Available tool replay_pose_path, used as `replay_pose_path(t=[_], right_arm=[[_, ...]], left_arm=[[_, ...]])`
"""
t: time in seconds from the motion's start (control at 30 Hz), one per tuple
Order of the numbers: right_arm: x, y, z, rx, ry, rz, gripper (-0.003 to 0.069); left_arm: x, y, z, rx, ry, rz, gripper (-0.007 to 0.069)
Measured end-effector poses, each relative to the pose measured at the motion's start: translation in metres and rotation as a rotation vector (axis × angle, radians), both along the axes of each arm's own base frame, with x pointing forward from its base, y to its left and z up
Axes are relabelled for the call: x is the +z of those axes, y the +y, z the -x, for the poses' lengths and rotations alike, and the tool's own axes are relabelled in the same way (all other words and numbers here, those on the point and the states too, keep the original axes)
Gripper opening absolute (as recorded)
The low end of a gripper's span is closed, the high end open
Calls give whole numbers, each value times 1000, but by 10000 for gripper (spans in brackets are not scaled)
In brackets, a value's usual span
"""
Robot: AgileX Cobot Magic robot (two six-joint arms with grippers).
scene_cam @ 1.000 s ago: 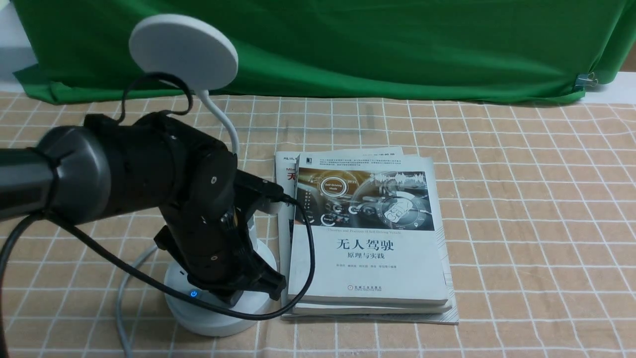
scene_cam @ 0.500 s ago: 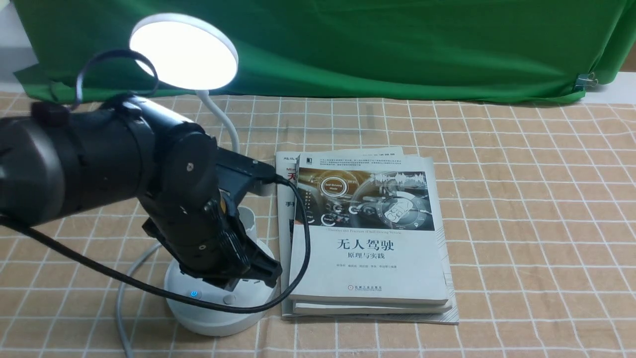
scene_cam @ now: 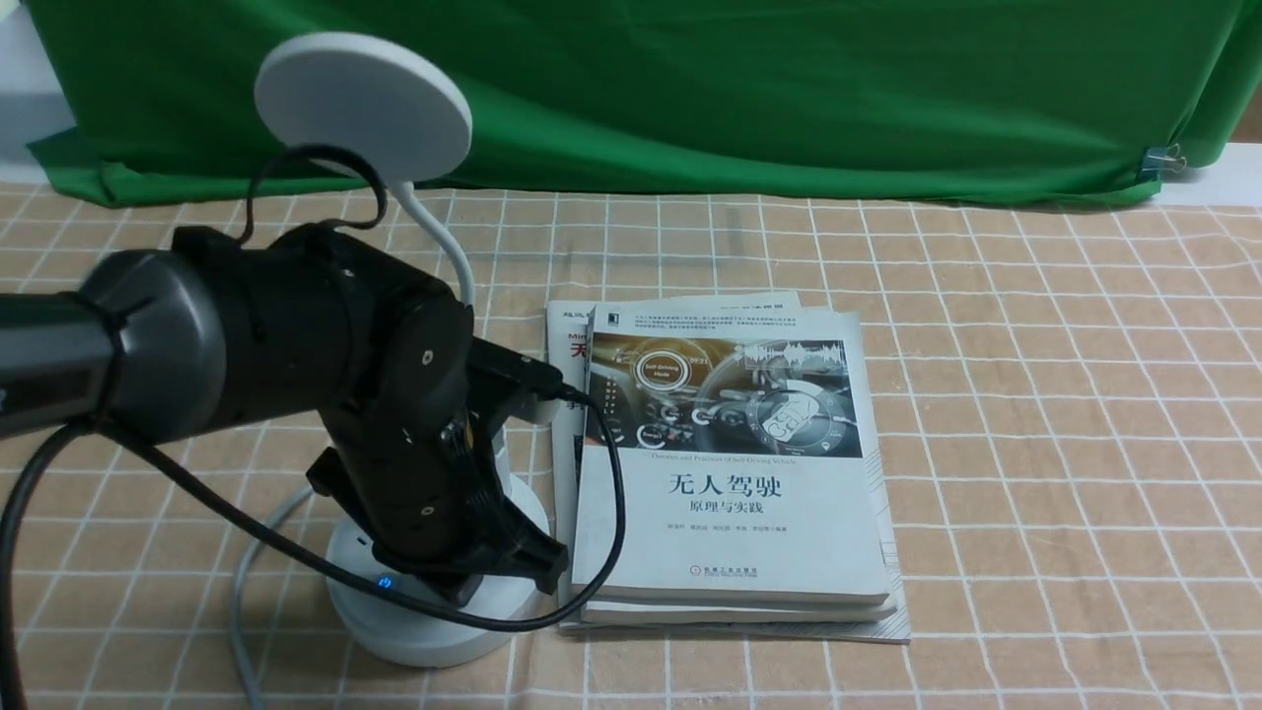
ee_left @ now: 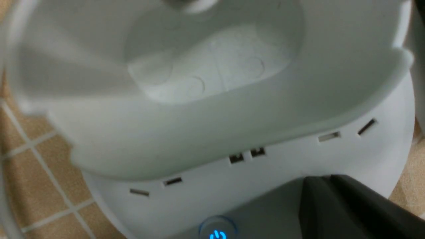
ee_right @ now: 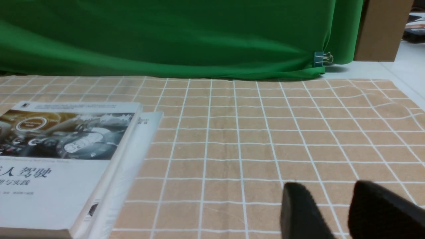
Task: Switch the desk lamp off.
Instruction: Use the left arm to press the button switch on the lamp holder
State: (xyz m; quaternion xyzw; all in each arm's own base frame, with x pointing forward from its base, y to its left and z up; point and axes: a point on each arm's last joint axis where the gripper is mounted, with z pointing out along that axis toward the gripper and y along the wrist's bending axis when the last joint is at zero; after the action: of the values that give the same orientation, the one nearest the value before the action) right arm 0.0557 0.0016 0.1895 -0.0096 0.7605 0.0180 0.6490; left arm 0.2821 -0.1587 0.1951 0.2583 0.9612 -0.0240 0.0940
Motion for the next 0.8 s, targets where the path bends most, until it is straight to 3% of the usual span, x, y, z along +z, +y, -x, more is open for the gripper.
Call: replay_pose_path(t=[0.4,0.8], right_arm=[[0,0,0,0,0,0,242],[0,0,0,0,0,0,242]], left_arm=[[43,8,16,4,-88,62,6],[23,3,8,5,-53,42,6]])
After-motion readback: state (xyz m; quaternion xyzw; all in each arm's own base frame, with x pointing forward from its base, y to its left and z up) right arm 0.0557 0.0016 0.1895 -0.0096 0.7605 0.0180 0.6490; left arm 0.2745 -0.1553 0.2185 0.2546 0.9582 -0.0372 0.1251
